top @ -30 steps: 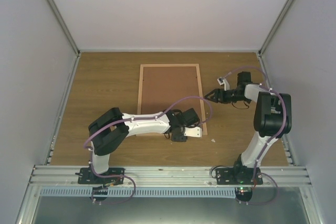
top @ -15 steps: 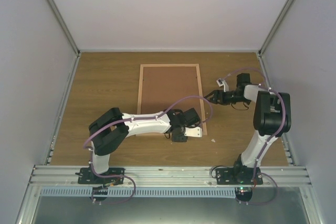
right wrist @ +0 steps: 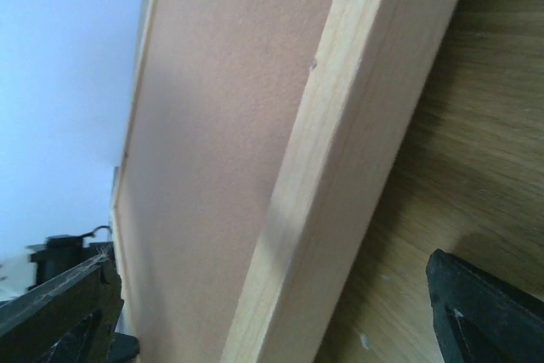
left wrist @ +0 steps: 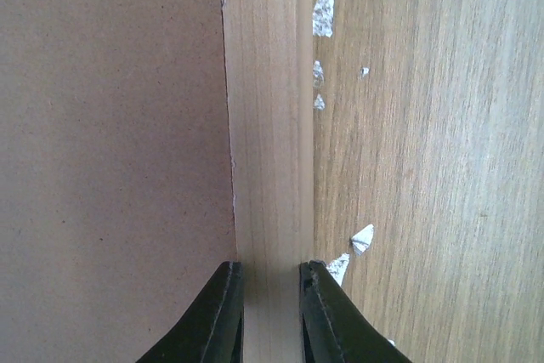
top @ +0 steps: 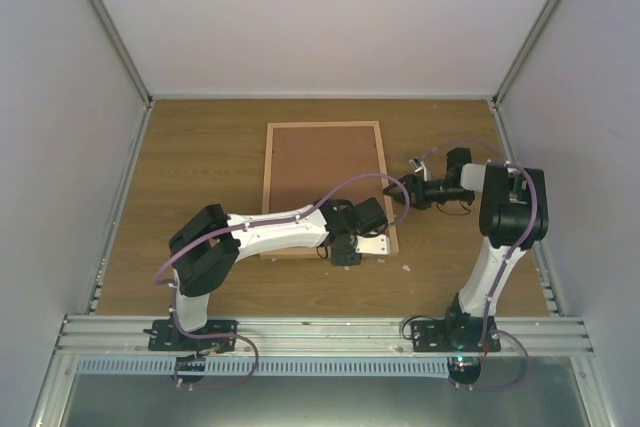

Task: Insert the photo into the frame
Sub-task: Turn over the photo frame at the center of the board.

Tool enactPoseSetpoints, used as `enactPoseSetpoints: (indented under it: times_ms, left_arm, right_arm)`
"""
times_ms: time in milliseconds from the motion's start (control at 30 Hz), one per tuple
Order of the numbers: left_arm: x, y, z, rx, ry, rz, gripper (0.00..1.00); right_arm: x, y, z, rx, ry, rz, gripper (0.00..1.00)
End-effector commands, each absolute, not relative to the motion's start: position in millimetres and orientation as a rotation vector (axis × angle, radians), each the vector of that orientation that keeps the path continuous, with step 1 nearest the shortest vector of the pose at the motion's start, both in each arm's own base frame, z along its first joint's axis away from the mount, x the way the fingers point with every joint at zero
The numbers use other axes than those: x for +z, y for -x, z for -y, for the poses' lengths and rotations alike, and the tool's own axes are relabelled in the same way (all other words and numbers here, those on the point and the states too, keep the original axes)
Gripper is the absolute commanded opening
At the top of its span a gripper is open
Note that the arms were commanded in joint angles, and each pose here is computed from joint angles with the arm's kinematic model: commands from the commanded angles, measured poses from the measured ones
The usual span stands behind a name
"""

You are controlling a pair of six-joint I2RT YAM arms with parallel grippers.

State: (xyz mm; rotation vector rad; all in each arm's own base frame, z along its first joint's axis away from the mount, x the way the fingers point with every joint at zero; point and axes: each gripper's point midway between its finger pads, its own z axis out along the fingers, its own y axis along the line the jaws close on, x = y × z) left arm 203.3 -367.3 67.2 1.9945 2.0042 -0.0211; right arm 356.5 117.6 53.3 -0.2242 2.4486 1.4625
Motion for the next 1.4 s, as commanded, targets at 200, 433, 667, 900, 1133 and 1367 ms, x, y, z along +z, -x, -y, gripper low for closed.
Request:
enactPoseSetpoints:
  times_ms: [200,433,667,900,1133,1367]
  left_arm:
    - [114,-208,385,-0.102,-1.898,-1.937,0.0]
    - [112,-208,387,-0.107,-1.898,-1.942,0.0]
    - [111,-210,382,-0.081,-1.871,-1.955,0.09]
    - [154,-215,383,-0.093,-1.805,-1.864,0.72]
    - [219,-238,370,-0.159,-1.614,-1.844,0.99]
    - [253,-294,330,-0.162,-1.373,-1.93,0.99]
  right_arm:
    - [44,-350,-134,1.923,0.016,-2.33,0.86]
    - [51,-347,-161,2.11,0.039,-2.249,0.76]
    - [54,-353,-154,2.088,0.037,-2.24,0.54]
    - [74,-358,-145,1.974,0.095,-2.245,0.47]
    - [102,-373,-140,1.806,0.198,-2.28,0.38]
    - [143,-396,-131,1.552,0.3,-2.345,0.34]
